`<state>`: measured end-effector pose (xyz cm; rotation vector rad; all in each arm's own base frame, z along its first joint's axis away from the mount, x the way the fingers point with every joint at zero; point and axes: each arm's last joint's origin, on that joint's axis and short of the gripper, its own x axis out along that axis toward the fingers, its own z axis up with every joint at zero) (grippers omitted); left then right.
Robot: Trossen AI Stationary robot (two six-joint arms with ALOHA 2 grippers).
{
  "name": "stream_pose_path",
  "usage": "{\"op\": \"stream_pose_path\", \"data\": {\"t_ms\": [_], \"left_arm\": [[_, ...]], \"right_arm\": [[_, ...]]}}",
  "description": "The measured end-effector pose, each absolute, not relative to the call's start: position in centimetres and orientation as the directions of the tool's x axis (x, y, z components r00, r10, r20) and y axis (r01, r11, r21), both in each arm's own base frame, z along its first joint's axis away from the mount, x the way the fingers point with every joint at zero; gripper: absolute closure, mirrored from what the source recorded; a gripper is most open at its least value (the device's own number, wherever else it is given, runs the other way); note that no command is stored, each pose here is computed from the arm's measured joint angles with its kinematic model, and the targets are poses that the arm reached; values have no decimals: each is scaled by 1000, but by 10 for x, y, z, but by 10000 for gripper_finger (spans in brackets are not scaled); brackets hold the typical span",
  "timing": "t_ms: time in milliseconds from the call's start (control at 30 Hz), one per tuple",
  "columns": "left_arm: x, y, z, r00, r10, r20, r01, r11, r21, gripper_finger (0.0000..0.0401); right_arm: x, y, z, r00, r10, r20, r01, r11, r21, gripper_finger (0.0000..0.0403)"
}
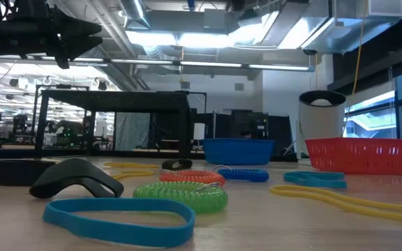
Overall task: Pick & Place Office Desk Supplies
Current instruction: Put the blue wrist coil into the blue bin
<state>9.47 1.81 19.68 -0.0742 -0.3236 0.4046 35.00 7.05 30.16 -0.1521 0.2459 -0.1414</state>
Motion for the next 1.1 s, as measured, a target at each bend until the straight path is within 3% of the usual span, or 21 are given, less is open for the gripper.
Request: {"op": "stream_pose_path", "data": {"t_ms": [400, 633, 1100], "left_arm": [[95, 18, 197, 869, 398, 294, -374, 917, -135, 207], [95, 18, 197, 869, 398, 294, -374, 918, -135, 207], [95, 18, 197, 869, 398, 295, -374, 917, -135, 207]], "right_arm": [[327, 26, 299, 823, -366, -435, 401, 916, -13, 380], [321, 5, 279, 668, -495, -556, 570, 820, -45, 380], [335, -8, 242, 552, -526, -647, 605, 787, -123, 380]]}}
